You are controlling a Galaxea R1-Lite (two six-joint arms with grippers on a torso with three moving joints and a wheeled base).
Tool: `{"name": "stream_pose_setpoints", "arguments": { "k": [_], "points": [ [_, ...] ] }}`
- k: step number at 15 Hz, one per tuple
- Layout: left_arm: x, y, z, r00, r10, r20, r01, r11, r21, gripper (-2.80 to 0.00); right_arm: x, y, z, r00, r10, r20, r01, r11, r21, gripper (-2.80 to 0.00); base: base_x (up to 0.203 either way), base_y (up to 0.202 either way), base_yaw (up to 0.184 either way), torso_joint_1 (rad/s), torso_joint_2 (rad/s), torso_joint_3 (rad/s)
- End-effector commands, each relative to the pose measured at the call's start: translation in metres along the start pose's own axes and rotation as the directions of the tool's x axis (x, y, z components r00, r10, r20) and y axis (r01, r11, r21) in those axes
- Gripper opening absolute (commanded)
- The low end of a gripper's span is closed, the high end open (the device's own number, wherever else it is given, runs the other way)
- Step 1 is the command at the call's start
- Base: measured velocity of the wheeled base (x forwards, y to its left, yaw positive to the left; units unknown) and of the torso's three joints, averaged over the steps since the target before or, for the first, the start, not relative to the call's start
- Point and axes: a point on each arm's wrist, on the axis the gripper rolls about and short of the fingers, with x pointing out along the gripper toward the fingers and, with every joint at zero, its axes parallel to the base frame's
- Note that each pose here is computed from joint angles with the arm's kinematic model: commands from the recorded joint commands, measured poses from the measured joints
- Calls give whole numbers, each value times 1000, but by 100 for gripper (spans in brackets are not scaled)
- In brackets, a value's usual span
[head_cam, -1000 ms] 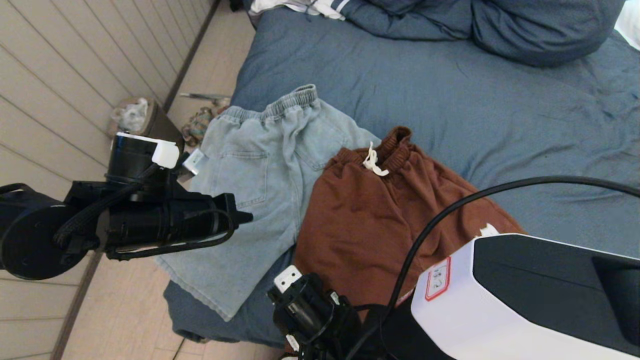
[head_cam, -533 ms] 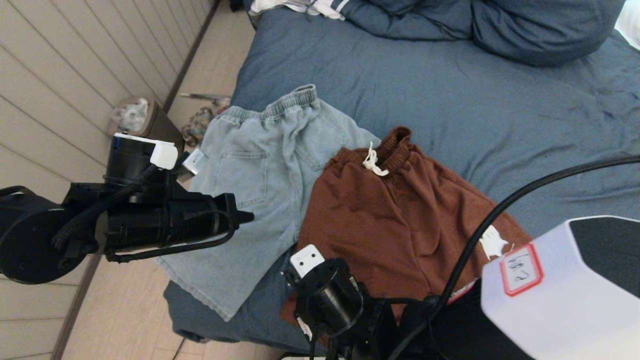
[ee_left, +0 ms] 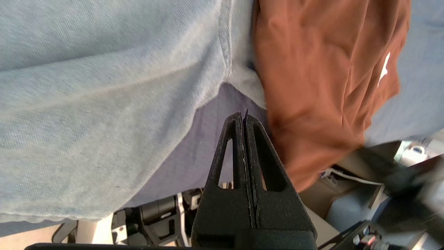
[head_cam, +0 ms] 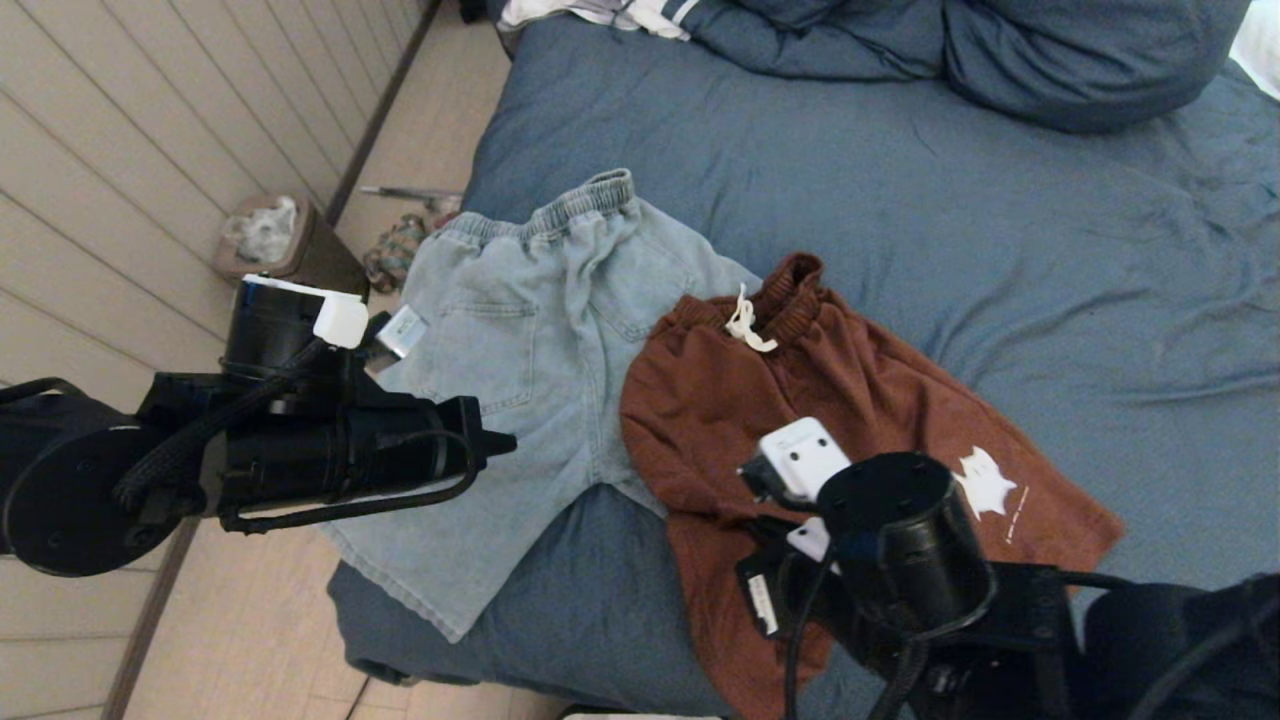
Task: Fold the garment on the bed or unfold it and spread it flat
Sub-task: Fold the brown shorts
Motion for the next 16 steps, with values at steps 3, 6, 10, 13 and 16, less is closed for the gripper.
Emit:
{"name": "stream_pose_setpoints", "arguments": {
  "k": [3,6,10,13,16],
  "points": [
    [2,-3,-4,1000,-10,-16,10,1000,3,-280,-41,-88,0,977,-204,57,194,970,146,-280,0,0,0,0,0,0],
    [2,-3,-4,1000,-14,-19,14,1000,2,-280,-61,-130,-5,949,-308,68,290,936,198,-280,0,0,0,0,0,0],
    [2,-5,-6,1000,-20,-25,20,1000,5,-280,-82,-181,-20,917,-399,4,383,883,272,-280,0,0,0,0,0,0],
    [2,-6,-7,999,-21,-25,21,1000,5,-280,-81,-215,-36,895,-438,-88,443,841,310,-280,0,0,0,0,0,0],
    [3,-6,-7,999,-22,-28,22,1000,6,-280,-58,-247,-44,889,-426,-168,458,822,338,-280,0,0,0,0,0,0]
  ]
}}
